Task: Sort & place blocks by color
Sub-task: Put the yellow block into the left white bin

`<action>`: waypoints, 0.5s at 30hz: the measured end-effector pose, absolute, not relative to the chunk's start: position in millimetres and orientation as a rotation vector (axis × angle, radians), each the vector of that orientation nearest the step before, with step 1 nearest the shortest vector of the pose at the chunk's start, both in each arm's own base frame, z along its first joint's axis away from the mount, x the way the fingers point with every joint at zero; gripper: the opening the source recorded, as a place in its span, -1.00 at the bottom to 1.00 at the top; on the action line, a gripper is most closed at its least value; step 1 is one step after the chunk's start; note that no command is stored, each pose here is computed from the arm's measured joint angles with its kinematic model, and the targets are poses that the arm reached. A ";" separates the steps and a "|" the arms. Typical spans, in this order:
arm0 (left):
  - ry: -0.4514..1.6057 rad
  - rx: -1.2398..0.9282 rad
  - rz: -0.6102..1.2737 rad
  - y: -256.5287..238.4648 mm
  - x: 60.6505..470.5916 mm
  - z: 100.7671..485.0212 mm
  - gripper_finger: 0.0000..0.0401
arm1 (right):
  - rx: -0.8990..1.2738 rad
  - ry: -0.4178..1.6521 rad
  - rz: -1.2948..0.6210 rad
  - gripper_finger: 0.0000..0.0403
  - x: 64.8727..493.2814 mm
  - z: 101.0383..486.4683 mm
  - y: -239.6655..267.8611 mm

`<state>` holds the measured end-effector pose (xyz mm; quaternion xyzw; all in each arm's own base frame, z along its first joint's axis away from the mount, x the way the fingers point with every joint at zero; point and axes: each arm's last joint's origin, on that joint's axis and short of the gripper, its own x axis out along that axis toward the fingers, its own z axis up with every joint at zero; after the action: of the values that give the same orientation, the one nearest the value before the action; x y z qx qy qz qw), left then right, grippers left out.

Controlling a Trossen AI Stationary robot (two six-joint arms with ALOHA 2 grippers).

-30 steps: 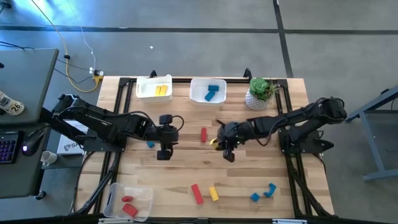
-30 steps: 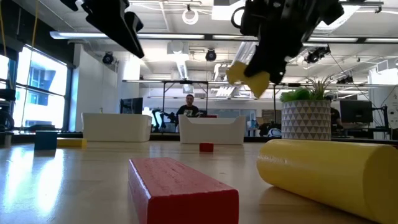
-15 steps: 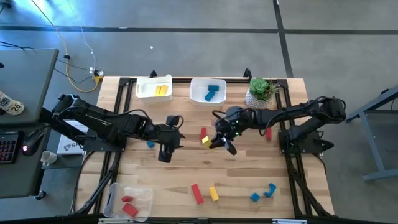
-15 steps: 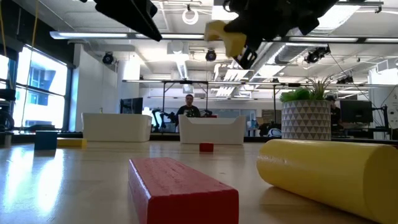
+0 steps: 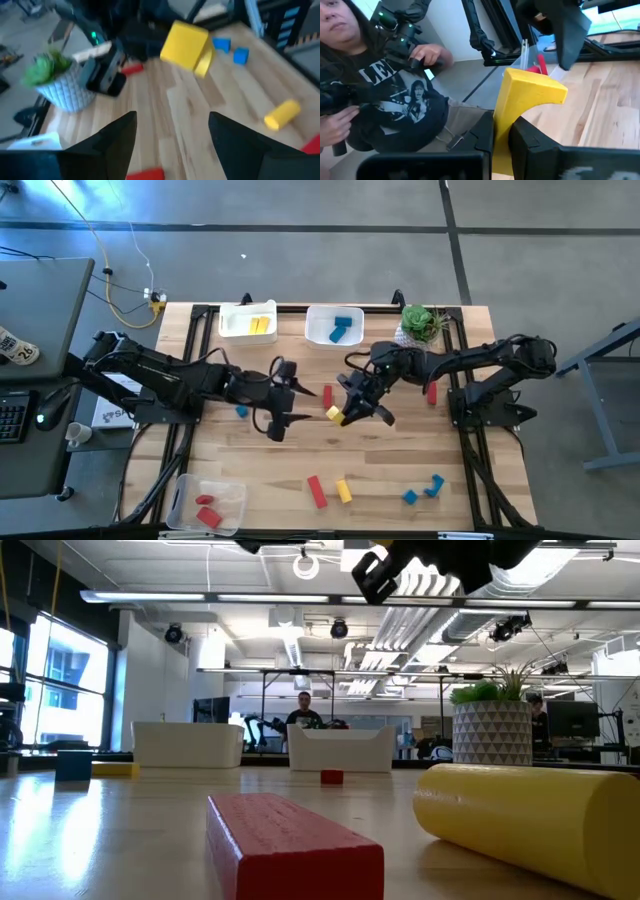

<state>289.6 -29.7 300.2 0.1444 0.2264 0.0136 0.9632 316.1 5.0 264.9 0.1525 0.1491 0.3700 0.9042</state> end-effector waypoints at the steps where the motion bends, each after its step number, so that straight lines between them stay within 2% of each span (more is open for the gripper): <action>1: 0.442 0.286 0.013 -30.2 290.3 301.5 0.17 | 0.314 0.306 0.765 -0.94 316.3 265.6 5.0; 6: 0.390 0.259 -0.082 -33.4 292.0 305.2 0.16 | 0.299 0.300 0.770 -0.94 316.4 266.1 5.1; 15: 0.342 0.248 -0.115 -34.7 293.5 309.1 0.16 | 0.263 0.282 0.776 -0.94 321.1 262.2 13.9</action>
<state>293.5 -34.7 309.1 0.1230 0.1695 -0.0572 0.9761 321.1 13.9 262.2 0.1272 0.1367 0.3760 0.9076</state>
